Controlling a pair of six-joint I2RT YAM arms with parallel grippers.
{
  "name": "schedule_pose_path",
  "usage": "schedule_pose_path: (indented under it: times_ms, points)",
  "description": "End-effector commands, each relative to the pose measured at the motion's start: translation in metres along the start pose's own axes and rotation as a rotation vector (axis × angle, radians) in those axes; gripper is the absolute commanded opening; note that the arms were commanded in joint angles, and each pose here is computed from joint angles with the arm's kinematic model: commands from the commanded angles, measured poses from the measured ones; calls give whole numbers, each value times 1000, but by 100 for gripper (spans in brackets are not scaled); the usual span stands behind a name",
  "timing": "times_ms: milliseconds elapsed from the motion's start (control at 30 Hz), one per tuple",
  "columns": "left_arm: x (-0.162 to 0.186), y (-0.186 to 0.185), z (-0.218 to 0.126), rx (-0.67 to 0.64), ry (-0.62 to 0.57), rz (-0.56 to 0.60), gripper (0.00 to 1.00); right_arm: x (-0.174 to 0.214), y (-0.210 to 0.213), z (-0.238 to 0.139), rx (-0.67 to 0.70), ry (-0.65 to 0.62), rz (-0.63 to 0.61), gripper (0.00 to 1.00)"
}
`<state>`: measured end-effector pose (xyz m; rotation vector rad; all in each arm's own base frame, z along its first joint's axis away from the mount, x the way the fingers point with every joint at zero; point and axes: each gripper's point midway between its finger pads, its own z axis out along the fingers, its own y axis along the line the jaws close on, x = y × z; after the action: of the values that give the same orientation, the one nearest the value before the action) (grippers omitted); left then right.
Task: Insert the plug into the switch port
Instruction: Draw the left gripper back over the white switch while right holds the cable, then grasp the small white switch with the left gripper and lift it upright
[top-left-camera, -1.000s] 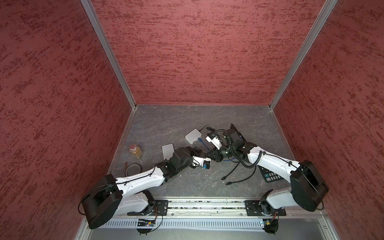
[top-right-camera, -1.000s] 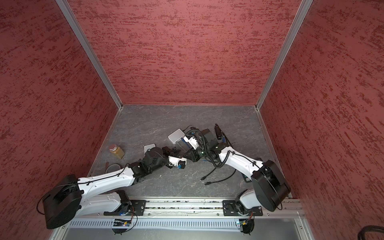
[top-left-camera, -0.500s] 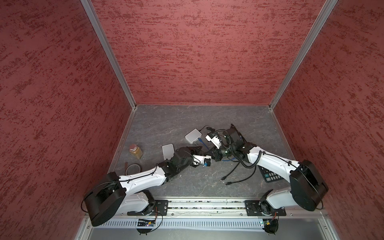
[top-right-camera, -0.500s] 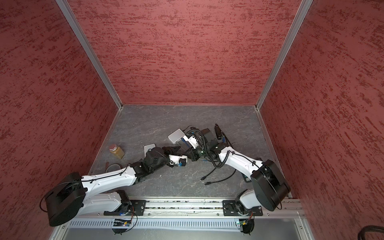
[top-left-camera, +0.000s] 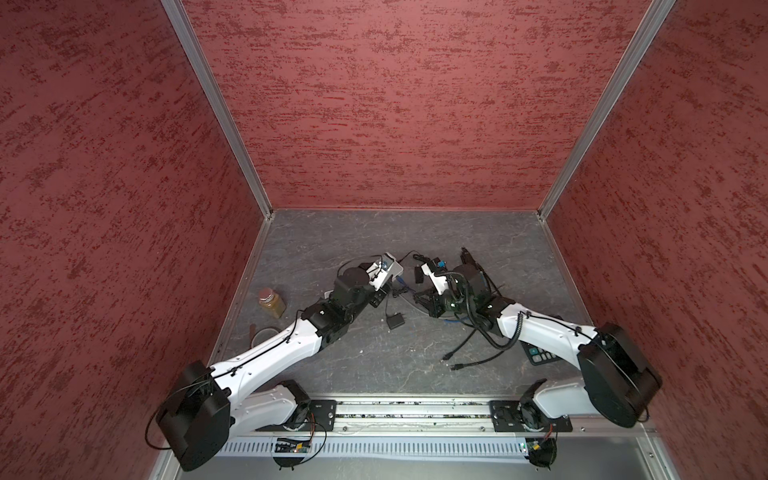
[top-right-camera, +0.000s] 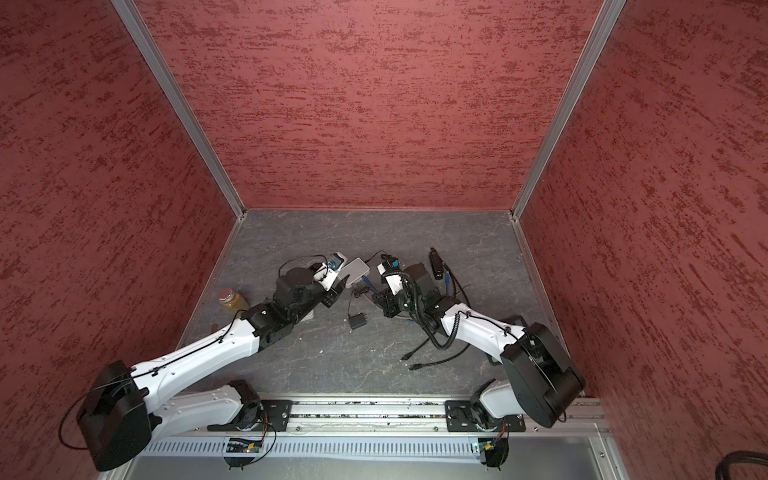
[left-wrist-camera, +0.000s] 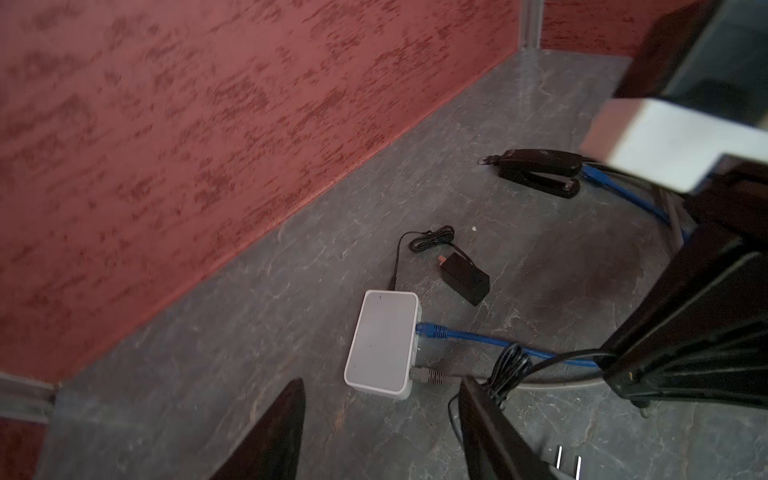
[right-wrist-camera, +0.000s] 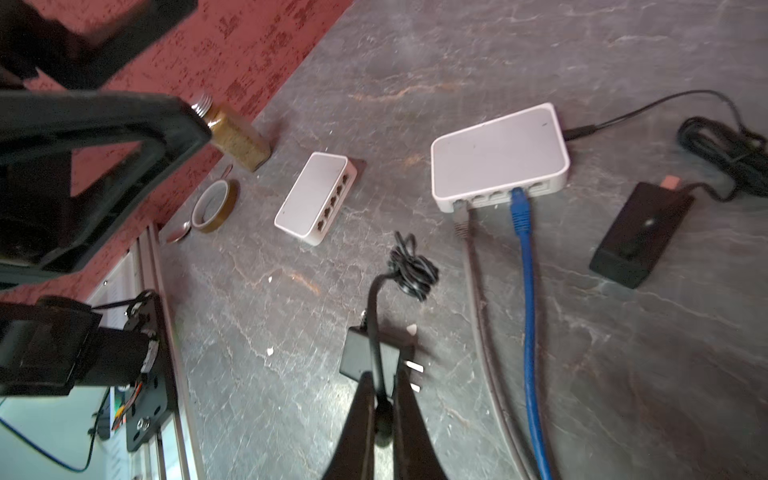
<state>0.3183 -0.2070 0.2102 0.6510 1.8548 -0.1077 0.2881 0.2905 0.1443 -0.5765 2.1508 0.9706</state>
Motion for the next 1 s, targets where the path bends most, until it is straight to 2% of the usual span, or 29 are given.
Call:
schedule_pose_path:
  times_ms: [0,233,400,467,700,800,967]
  points:
    - [44,13,-8,-78,172,-247,58,-35,-3,-8,58,-128,35,0]
    - [105,28,-27,-230,415,-463,58,-60,-2,-23,79,-217,75,0]
    - [155,33,-39,-320,647,-665,68,-62,0,-25,73,-223,64,0]
    - [168,34,-41,-356,711,-699,69,-60,0,-25,70,-218,64,0]
    - [178,44,-33,-401,776,-762,85,-54,0,-27,64,-219,57,0]
    - [181,52,-27,-417,785,-770,95,-54,1,-30,63,-225,51,0]
    - [184,64,-11,-408,781,-820,100,-52,0,-31,65,-224,43,0]
